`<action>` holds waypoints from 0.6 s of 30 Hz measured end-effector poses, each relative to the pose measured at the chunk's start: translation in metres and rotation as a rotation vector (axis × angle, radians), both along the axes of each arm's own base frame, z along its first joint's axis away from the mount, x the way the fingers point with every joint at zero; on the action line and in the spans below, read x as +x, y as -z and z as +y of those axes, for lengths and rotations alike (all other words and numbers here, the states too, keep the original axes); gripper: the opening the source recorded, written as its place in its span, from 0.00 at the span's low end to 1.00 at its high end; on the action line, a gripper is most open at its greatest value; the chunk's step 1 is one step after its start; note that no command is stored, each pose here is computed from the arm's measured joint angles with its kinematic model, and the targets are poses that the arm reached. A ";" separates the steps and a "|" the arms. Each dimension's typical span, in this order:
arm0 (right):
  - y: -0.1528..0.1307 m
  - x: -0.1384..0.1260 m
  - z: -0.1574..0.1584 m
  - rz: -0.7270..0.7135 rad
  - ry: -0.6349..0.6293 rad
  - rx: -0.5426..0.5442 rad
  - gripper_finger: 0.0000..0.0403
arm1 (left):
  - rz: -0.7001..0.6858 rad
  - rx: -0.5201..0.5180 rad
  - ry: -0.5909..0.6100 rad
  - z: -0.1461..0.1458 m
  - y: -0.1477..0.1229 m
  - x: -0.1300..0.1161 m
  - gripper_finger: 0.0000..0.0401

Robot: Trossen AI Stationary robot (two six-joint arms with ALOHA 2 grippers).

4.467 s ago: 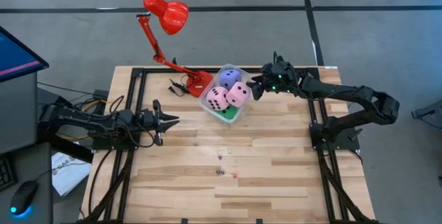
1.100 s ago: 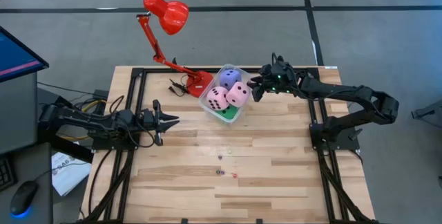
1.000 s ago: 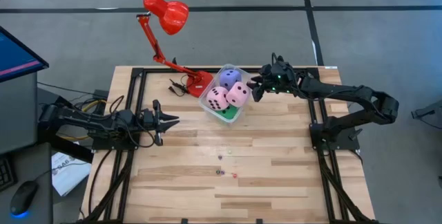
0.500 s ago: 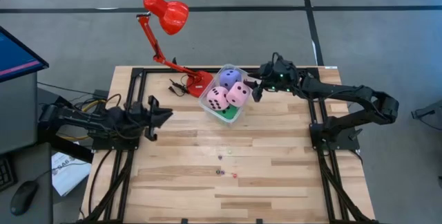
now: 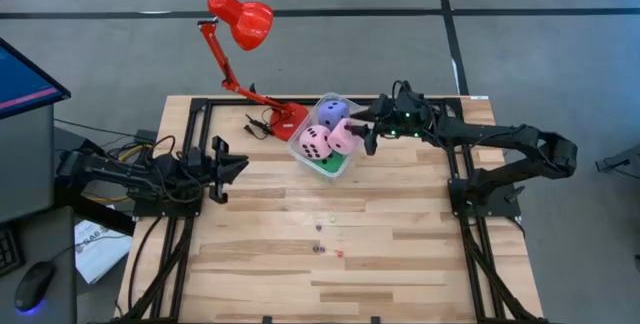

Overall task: Pick & Place Dice
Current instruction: Put the small red dice into the transparent bin

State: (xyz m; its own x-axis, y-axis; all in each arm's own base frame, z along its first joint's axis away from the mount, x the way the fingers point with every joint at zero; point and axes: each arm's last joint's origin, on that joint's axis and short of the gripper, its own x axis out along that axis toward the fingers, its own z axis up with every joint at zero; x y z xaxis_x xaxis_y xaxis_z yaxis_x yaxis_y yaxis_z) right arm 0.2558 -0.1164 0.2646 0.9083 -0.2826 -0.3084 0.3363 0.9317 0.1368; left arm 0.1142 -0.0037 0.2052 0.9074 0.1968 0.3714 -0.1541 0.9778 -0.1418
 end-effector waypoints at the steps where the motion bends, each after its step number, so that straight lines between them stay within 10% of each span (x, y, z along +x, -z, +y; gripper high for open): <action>1: 0.000 0.001 0.003 -0.003 -0.013 -0.006 0.47 | 0.003 0.000 0.000 0.000 0.000 0.000 0.13; 18: 0.012 0.006 -0.014 -0.018 0.090 0.068 0.45 | 0.076 0.008 0.001 -0.001 0.007 0.007 0.13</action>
